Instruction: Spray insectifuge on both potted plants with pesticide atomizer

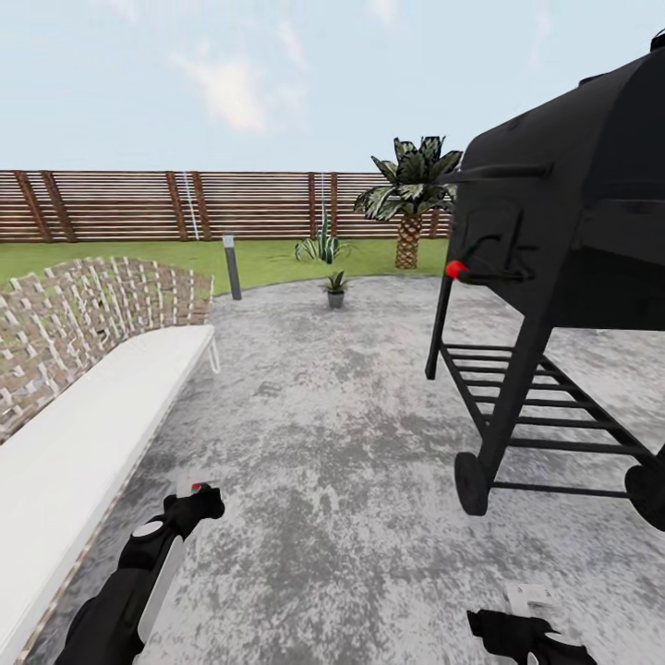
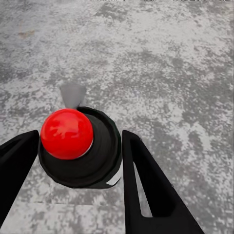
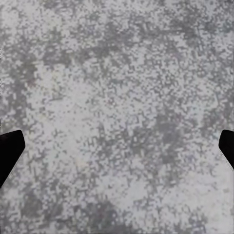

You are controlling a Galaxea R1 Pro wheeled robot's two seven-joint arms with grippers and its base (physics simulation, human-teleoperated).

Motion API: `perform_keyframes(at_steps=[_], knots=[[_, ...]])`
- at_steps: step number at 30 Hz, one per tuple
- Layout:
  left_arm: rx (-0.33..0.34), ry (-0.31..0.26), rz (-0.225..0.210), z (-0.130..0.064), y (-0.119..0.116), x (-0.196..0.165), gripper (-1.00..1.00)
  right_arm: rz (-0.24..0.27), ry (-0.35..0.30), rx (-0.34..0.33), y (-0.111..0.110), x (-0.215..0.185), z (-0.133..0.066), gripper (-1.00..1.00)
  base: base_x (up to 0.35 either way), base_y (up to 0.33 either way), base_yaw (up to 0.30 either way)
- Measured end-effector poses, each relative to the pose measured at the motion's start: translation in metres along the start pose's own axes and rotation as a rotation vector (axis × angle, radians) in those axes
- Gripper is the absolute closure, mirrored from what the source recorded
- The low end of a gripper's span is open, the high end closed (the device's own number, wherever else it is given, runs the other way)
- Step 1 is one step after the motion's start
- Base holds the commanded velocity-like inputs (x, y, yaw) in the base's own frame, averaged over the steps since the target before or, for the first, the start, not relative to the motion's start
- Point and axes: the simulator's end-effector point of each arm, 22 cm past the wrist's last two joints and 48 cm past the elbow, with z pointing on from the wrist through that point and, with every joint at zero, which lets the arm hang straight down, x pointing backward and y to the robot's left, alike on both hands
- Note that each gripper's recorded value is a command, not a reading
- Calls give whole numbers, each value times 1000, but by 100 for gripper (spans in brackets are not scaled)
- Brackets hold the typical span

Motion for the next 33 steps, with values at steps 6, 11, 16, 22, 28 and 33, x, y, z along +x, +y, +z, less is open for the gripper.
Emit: perform_keyframes(at_steps=[6,11,16,22,28,33], knots=[[1,-3,-1,-1,0,-1,100,-1,-3,1,0,-1,-1,-100,244,0,0],[1,-9,0,-2,0,-5,100,-4,-10,5,-1,-4,-2,-100,244,0,0],[2,-14,-1,-4,-1,-7,100,-4,-14,7,-2,-5,-3,-100,243,0,0],[2,-14,-1,-4,-1,-7,100,-3,-14,5,-1,-5,-3,-100,217,60,0],[2,-14,-2,-4,-1,-7,100,-4,-13,6,-2,-4,-3,-100,180,133,0],[2,-14,-2,-4,-1,-7,100,-4,-13,6,-1,-4,-3,-100,163,128,0]])
